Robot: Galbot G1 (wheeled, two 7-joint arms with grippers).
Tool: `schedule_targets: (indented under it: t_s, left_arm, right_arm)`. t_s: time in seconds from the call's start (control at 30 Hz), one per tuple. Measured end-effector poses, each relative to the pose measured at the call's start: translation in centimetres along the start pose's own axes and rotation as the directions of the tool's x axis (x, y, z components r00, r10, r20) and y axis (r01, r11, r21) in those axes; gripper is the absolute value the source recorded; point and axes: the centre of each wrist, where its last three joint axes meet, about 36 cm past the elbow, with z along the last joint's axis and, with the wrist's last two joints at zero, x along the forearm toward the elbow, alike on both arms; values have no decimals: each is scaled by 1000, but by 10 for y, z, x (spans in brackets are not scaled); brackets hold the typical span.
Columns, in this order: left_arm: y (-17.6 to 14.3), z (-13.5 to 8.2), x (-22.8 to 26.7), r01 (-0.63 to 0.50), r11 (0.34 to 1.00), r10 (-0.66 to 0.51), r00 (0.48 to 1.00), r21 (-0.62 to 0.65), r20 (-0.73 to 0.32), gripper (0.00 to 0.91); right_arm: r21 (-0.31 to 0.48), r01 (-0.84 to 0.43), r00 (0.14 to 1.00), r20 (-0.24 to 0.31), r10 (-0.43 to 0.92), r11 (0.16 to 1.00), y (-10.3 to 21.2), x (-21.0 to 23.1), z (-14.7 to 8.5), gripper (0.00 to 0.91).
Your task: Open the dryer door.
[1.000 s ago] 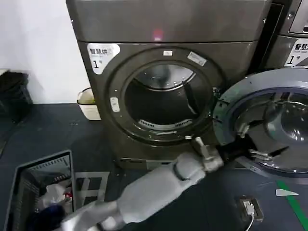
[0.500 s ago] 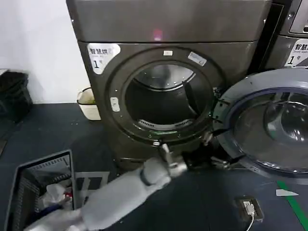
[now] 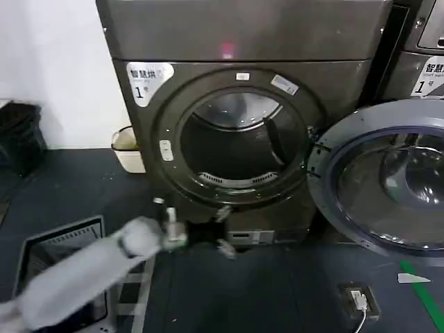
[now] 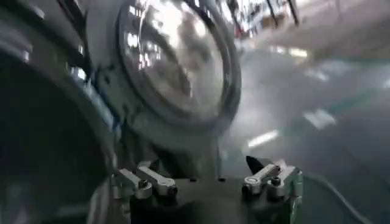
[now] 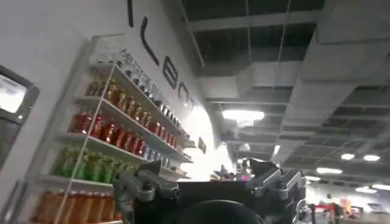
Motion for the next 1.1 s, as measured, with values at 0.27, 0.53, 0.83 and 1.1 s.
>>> schedule_targets:
  t_s: [0.27, 0.53, 0.83, 1.1]
  left_arm:
    - [4, 10, 110, -49, 998, 35, 930, -27, -366, 907]
    - [-19, 13, 187, -2, 1000, 12, 818, 17, -575, 907]
    - [-57, 20, 244, 54, 993, 30, 732, 102, -680, 907]
    - [-76, 5, 269, 120, 981, 37, 648, 151, -761, 907]
  right_arm:
    - [5, -17, 1000, 5, 17, 1000, -6, -7, -11, 907]
    - [25, -42, 999, 18, 41, 999, -4, -10, -14, 907]
    - [24, -42, 999, 19, 42, 999, -4, -13, -10, 907]
    - [26, -41, 999, 26, 40, 999, -3, -17, -11, 907]
